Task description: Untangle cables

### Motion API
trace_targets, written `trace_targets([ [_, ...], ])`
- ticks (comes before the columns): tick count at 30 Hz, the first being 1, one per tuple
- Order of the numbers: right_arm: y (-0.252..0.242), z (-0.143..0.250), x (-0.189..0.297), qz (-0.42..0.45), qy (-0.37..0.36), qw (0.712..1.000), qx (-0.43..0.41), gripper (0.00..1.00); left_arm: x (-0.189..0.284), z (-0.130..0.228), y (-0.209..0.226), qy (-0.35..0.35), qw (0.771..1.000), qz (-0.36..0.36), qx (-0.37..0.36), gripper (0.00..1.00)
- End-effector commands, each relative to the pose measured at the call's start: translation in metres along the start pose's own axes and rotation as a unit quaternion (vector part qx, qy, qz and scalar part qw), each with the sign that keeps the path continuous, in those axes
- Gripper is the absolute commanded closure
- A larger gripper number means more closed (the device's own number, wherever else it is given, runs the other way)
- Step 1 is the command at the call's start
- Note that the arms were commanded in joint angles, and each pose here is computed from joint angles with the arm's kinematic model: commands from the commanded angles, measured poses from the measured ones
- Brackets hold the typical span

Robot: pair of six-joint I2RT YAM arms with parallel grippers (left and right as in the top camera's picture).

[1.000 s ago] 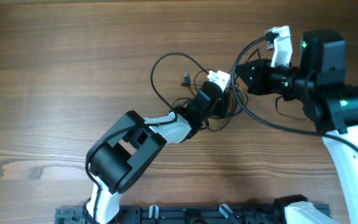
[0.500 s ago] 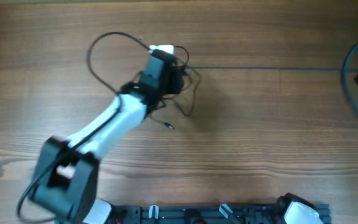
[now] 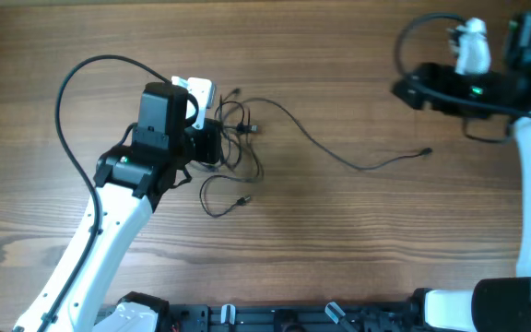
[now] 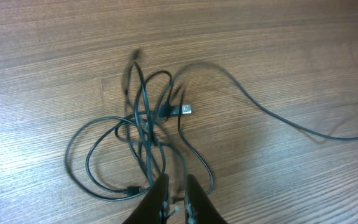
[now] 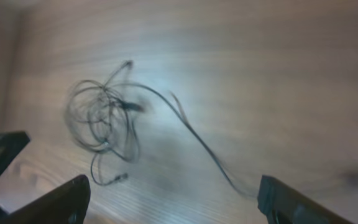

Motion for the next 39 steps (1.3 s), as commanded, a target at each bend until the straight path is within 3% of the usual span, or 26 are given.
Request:
trace_targets([
  [1,0.026,0.013,-0.062,-0.088,0.036,0.992,0.087,0.09,0.010,-0.002,-0.003,-0.016,1.000,0.011,-0.014,0.90],
  [3,0.026,0.023,-0.097,-0.090,0.038,0.986,0.132,0.01,0.011,-0.002,-0.003,-0.017,1.000,0.011,-0.014,0.88],
  [5,0.022,0.035,-0.125,-0.095,0.053,0.991,0.084,0.00,0.011,-0.002,-0.003,-0.015,1.000,0.011,0.005,0.55],
  [6,0.022,0.039,-0.136,-0.105,0.067,0.991,0.041,0.00,0.011,-0.001,-0.003,-0.012,1.000,0.010,0.010,0.33],
  [7,0.025,0.042,-0.142,-0.118,0.076,0.990,0.015,0.00,0.011,-0.001,-0.001,-0.013,1.000,0.001,0.018,0.20],
  [8,0.027,0.046,-0.150,-0.124,0.089,0.988,-0.026,0.02,0.011,-0.001,0.000,-0.015,0.999,-0.009,0.032,0.18],
  [10,0.035,0.060,-0.171,-0.110,0.131,0.973,-0.153,0.20,0.010,-0.003,0.009,-0.030,0.991,-0.054,0.119,0.00],
  [11,0.041,0.069,-0.183,-0.102,0.153,0.960,-0.210,0.37,0.010,-0.003,0.013,-0.034,0.985,-0.070,0.156,0.00],
  [12,0.049,0.074,-0.194,-0.101,0.167,0.952,-0.235,0.46,0.009,-0.003,0.014,-0.035,0.981,-0.075,0.175,0.00],
  [15,0.077,0.087,-0.226,-0.096,0.187,0.933,-0.293,0.53,0.006,-0.003,0.016,-0.037,0.976,-0.083,0.200,0.00],
  [17,0.075,0.091,-0.242,-0.040,0.165,0.917,-0.360,0.59,0.006,-0.004,0.016,-0.039,0.976,-0.082,0.200,0.00],
  [25,0.073,0.092,-0.295,-0.024,0.110,0.886,-0.450,0.61,0.006,-0.004,0.015,-0.038,0.976,-0.080,0.200,0.00],
  [29,0.081,0.100,-0.319,-0.017,0.077,0.890,-0.448,0.60,0.005,-0.003,0.013,-0.035,0.974,-0.069,0.211,0.00],
  [31,0.079,0.101,-0.324,-0.009,0.066,0.899,-0.432,0.91,0.005,-0.003,0.013,-0.034,0.975,-0.067,0.211,0.00],
  [32,0.086,0.097,-0.322,-0.042,0.072,0.918,-0.388,0.95,0.005,-0.003,0.013,-0.033,0.975,-0.068,0.211,0.00],
  [35,0.097,0.081,-0.296,-0.068,0.058,0.949,-0.301,0.96,0.004,0.001,0.006,-0.012,0.981,-0.034,0.192,0.00],
  [39,0.114,0.068,-0.231,-0.077,0.059,0.967,-0.236,0.95,0.000,0.006,-0.014,0.025,0.993,0.069,0.089,0.00],
])
Point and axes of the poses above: each gripper's point midway between its finger pads, its own x axis back along the fingers, its own y axis along the line the jaws close on, z = x × y, the point moved 8 cm from there along x, back along the fingers
